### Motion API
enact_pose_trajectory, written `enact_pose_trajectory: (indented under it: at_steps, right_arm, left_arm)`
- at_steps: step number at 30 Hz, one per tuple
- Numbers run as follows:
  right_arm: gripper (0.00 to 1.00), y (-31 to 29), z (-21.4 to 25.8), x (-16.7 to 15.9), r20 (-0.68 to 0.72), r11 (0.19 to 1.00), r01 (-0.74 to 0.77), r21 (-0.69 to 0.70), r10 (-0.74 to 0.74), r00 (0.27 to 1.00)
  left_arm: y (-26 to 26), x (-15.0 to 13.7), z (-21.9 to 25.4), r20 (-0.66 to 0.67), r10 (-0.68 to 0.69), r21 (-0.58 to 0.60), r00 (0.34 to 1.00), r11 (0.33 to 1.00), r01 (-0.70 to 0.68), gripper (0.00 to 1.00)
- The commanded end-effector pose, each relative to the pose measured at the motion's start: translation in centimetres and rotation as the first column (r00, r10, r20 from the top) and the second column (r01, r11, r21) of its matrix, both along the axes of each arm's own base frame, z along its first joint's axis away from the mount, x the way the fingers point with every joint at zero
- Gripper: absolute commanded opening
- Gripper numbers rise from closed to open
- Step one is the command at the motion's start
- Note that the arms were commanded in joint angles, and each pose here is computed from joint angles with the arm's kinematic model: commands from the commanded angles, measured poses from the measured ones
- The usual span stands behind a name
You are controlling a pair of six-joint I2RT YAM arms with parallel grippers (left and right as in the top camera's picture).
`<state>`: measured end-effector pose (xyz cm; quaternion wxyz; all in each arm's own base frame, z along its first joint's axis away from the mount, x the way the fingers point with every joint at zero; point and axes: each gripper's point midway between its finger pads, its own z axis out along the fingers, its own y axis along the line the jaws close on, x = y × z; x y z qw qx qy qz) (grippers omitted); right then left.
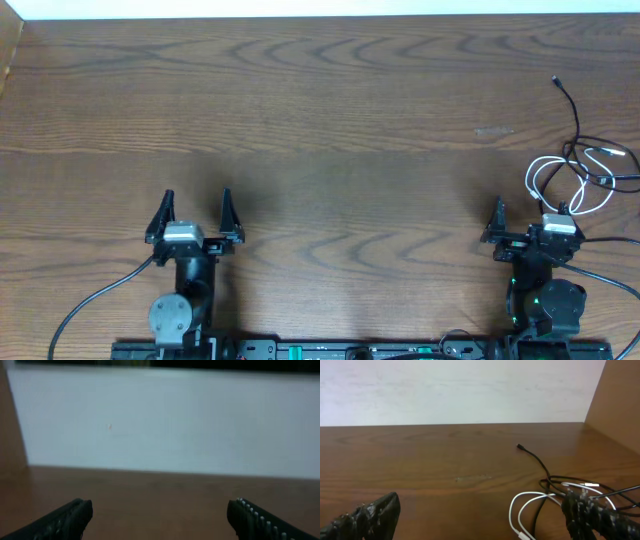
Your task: Untangle cables
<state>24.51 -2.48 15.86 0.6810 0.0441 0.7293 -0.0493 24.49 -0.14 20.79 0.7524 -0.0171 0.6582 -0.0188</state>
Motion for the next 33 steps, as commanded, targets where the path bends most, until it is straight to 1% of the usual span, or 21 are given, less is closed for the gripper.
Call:
enact_pose_trajectory:
  at_steps: [1,9,13,33]
  right_arm:
    - [0.99,0.0,0.0,0.0,0.000,1.000,-0.002,-0.008,0.002,1.000]
    - [0.99,0.0,0.0,0.0,0.000,1.000,-0.002,-0.008,0.002,1.000]
    - [0.99,0.0,0.0,0.0,0.000,1.000,-0.002,-0.008,0.002,1.000]
    - [0.99,0.0,0.0,0.0,0.000,1.000,-0.002,-0.008,0.002,1.000]
  left_arm:
    - [0.9,0.1,-1.7,-0.065,0.055,0.039,0.996,0.998,-0.053,0.92]
    - [0.8,-0.1,-7.1,-0.282,0.051,0.052,0.958,0.998,-0.038,0.92]
    - [0.8,-0.1,-7.2,-0.286,0.055,0.079,0.957,0.996,-0.034,0.91]
    - [0.7,-0.1,-7.2,-0.285,0.047,0.066,0.957,0.997,-0.029,0.91]
